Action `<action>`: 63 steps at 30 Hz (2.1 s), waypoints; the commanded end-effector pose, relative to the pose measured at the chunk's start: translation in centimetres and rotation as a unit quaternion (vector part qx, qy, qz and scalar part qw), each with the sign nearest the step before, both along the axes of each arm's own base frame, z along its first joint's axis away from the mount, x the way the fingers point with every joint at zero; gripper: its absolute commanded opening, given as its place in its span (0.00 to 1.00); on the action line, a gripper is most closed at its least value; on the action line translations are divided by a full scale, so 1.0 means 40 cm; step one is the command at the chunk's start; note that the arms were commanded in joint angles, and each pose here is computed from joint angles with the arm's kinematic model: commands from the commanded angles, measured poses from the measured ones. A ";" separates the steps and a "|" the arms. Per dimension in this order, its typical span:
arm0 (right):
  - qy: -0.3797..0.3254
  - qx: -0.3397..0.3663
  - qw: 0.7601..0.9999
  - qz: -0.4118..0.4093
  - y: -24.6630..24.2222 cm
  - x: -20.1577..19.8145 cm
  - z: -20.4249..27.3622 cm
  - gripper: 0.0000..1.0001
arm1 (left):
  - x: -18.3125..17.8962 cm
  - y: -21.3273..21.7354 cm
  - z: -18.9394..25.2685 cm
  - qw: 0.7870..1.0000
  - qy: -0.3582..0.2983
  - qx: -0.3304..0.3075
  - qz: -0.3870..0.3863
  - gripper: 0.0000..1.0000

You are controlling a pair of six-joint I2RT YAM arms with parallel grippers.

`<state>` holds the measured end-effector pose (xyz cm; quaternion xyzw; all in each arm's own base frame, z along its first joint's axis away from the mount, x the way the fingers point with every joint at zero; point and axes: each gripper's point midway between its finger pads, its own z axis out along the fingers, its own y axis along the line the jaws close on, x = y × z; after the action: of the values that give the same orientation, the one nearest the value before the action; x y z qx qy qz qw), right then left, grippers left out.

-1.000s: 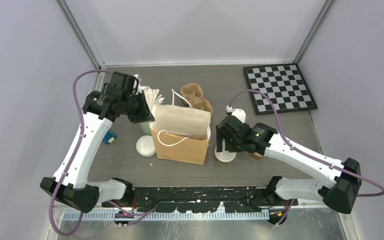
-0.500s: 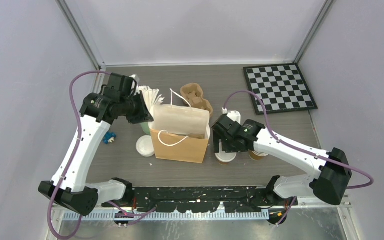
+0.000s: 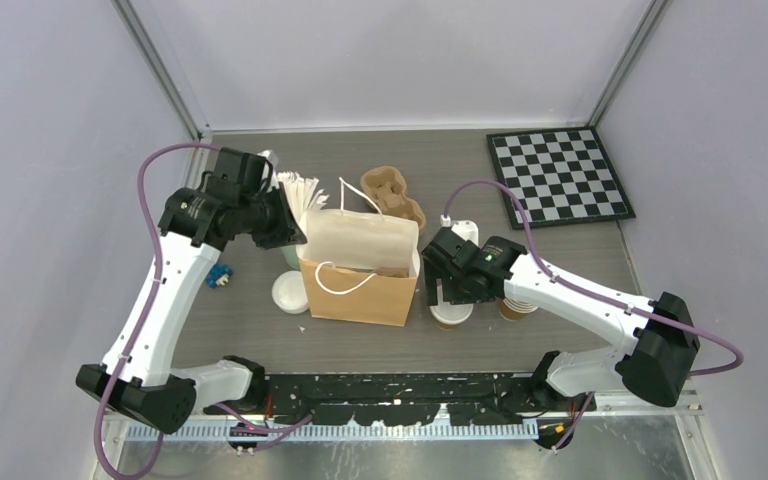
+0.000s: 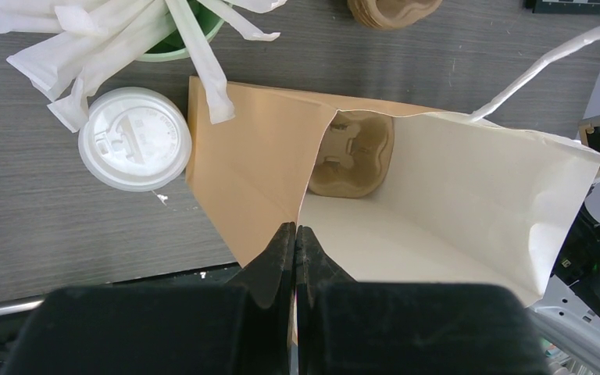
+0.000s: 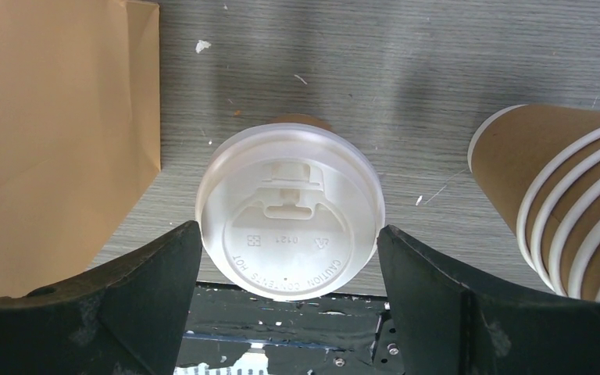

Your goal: Pack the takeout coffee

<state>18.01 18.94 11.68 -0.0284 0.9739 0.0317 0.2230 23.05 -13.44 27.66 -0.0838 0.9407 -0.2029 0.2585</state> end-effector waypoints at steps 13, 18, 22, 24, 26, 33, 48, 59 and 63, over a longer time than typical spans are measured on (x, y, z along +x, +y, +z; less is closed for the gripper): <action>0.002 -0.018 1.000 0.002 -0.016 0.000 -0.013 0.86 | 0.001 -0.008 0.024 1.000 -0.024 -0.018 0.000 0.00; 0.002 -0.028 1.000 0.000 -0.023 0.002 -0.022 0.84 | -0.002 -0.007 0.022 1.000 -0.024 -0.018 0.000 0.00; -0.004 -0.036 0.999 -0.006 -0.037 0.003 -0.017 0.81 | -0.002 -0.007 0.025 0.999 -0.026 -0.019 0.001 0.00; -0.010 -0.036 0.999 -0.012 -0.046 0.002 -0.014 0.81 | -0.002 -0.007 0.025 0.999 -0.027 -0.019 0.000 0.00; -0.012 -0.037 0.999 -0.019 -0.059 -0.002 -0.013 0.80 | -0.003 -0.007 0.025 0.999 -0.027 -0.019 0.000 0.00; -0.013 -0.033 0.998 -0.043 -0.091 -0.013 -0.009 0.81 | -0.003 -0.007 0.027 0.999 -0.027 -0.021 0.002 0.00; -0.024 -0.028 0.999 -0.032 -0.075 0.008 0.008 0.88 | -0.002 -0.013 0.026 0.999 -0.027 -0.029 0.003 0.00; -0.017 -0.023 0.999 -0.028 -0.067 0.003 -0.002 0.88 | -0.002 -0.012 0.025 0.999 -0.028 -0.029 0.004 0.00; -0.035 -0.021 0.999 -0.030 -0.070 0.015 0.040 0.88 | -0.003 -0.013 0.026 0.999 -0.029 -0.029 0.003 0.00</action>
<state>17.82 16.56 11.35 -0.0091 0.9722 0.0111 0.2339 22.73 -13.57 27.60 -0.0935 0.9368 -0.2132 0.2613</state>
